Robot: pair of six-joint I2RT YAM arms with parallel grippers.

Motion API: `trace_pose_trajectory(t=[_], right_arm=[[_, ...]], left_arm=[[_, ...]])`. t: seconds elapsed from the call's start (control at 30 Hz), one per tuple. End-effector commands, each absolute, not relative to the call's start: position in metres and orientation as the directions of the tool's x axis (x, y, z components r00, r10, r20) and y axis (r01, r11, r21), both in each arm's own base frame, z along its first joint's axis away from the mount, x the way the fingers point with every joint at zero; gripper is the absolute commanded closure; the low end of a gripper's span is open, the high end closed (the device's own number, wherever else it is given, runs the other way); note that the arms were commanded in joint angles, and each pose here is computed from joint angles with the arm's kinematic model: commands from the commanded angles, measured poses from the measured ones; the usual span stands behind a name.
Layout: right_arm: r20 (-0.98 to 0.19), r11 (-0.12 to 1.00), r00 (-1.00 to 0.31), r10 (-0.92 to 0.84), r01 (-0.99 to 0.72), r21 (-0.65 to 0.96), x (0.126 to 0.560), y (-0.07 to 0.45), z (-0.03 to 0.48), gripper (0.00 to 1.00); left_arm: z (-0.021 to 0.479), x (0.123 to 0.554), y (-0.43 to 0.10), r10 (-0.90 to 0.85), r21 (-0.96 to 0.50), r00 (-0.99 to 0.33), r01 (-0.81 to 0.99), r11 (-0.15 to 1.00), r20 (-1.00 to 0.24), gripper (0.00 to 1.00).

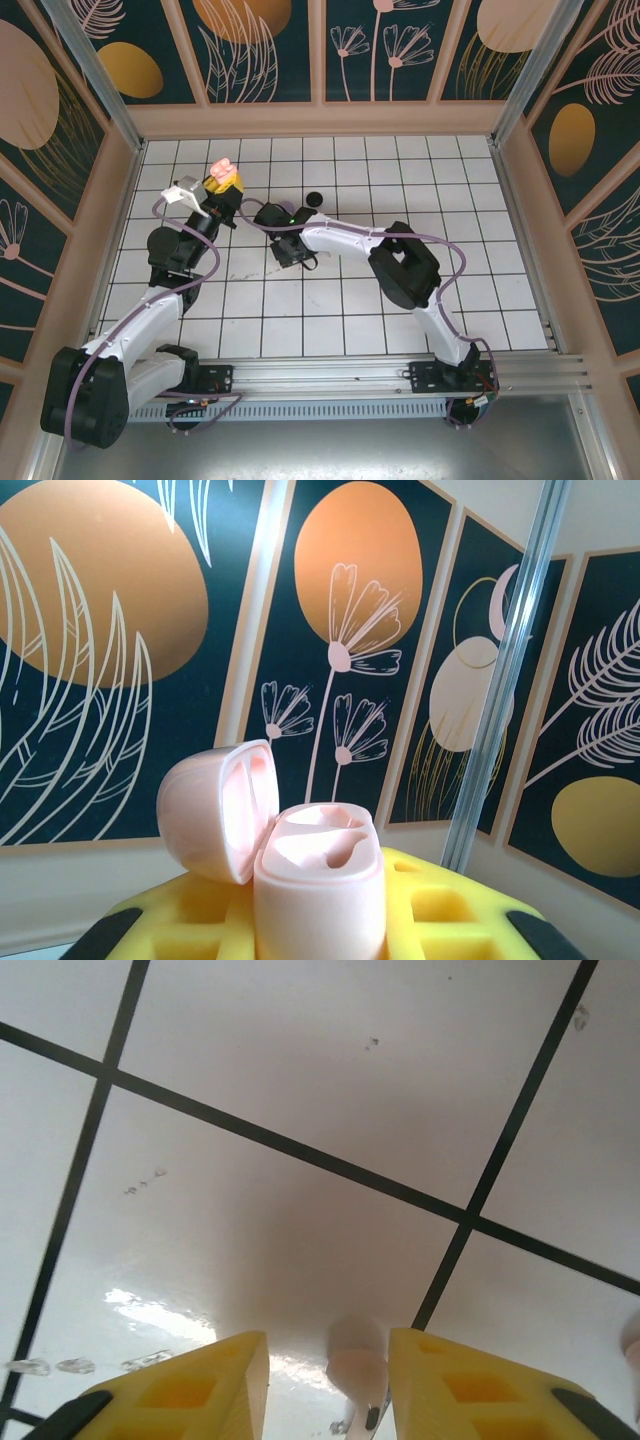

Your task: Insert the wireless bluetooth earbuds into the charging case

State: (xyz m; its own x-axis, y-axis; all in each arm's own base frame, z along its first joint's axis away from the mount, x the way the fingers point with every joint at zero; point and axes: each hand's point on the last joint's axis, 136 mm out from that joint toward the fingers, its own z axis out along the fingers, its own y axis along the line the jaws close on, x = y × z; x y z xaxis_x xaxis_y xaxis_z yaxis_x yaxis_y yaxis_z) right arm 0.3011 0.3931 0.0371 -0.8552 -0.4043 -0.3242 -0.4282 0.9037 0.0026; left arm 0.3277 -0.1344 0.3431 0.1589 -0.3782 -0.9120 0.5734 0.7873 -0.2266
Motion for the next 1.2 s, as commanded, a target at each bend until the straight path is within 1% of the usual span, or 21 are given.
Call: trace_pose_trajectory(t=[0.0, 0.27, 0.73, 1.17], right_arm=[[-0.268, 0.937, -0.905, -0.331, -0.349, 0.021, 0.299, 0.388, 0.036, 0.61], [-0.254, 0.938, -0.907, -0.335, -0.346, 0.000, 0.297, 0.382, 0.034, 0.60], [-0.223, 0.933, -0.909, -0.352, -0.360, -0.003, 0.288, 0.375, 0.019, 0.62], [-0.217, 0.934, -0.911, -0.351, -0.358, -0.008, 0.287, 0.374, 0.010, 0.67]], left_arm=[[0.361, 0.324, -0.135, -0.392, -0.207, 0.198, 0.597, 0.775, -0.898, 1.00], [0.361, 0.324, -0.135, -0.392, -0.206, 0.197, 0.600, 0.773, -0.899, 1.00], [0.362, 0.323, -0.135, -0.392, -0.203, 0.200, 0.601, 0.773, -0.898, 1.00], [0.363, 0.323, -0.136, -0.395, -0.205, 0.199, 0.605, 0.770, -0.897, 1.00]])
